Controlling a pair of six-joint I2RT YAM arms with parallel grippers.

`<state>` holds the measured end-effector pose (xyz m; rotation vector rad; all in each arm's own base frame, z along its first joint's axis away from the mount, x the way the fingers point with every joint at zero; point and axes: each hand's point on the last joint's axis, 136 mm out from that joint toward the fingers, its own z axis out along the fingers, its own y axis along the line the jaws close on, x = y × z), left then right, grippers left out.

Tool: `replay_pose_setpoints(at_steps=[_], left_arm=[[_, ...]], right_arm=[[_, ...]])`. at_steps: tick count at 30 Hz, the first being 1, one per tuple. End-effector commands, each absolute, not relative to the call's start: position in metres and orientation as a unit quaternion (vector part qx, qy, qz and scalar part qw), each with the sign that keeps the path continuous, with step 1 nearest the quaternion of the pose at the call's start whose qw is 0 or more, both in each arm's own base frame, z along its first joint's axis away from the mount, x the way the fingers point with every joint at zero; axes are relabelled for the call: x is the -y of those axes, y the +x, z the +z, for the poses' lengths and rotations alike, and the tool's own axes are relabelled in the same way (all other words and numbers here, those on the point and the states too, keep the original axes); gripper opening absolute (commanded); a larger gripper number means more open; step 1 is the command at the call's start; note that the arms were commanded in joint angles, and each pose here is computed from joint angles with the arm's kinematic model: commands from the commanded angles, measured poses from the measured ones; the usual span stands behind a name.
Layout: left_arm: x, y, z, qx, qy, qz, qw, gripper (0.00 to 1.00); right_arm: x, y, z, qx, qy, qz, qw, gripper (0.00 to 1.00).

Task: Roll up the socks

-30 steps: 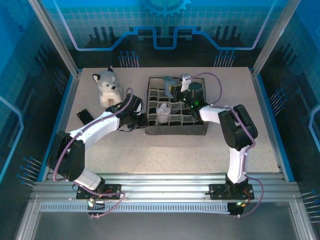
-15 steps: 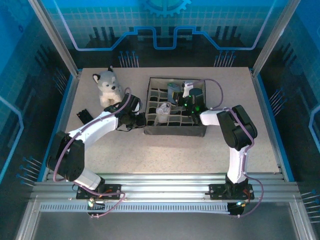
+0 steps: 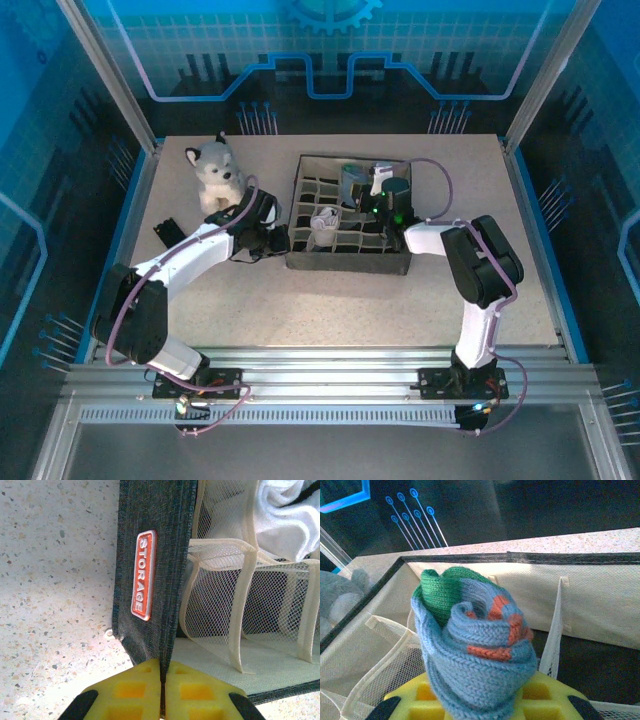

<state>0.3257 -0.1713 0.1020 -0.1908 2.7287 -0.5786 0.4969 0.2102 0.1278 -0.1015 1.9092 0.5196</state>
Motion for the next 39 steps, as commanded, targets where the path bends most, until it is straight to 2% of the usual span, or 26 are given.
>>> replay_pose_setpoints(at_steps=[1, 14, 25, 33, 39], left_arm=[[0.157, 0.308, 0.086, -0.97, -0.08, -0.182, 0.137, 0.08], [0.158, 0.309, 0.091, -0.969, -0.082, -0.187, 0.141, 0.07], [0.156, 0.308, 0.091, -0.969, -0.083, -0.186, 0.142, 0.07], [0.159, 0.309, 0.092, -0.967, -0.085, -0.193, 0.143, 0.07], [0.161, 0.31, 0.091, -0.965, -0.088, -0.2, 0.142, 0.07]], right_arm=[[-0.202, 0.495, 0.138, -0.805, -0.036, 0.199, 0.558, 0.0], [-0.204, 0.488, 0.136, -0.832, -0.067, 0.102, 0.542, 0.0], [-0.183, 0.488, 0.13, -0.848, -0.032, 0.062, 0.526, 0.0], [-0.222, 0.483, 0.126, -0.845, -0.083, 0.11, 0.517, 0.01], [-0.246, 0.478, 0.102, -0.865, -0.072, 0.15, 0.473, 0.06]])
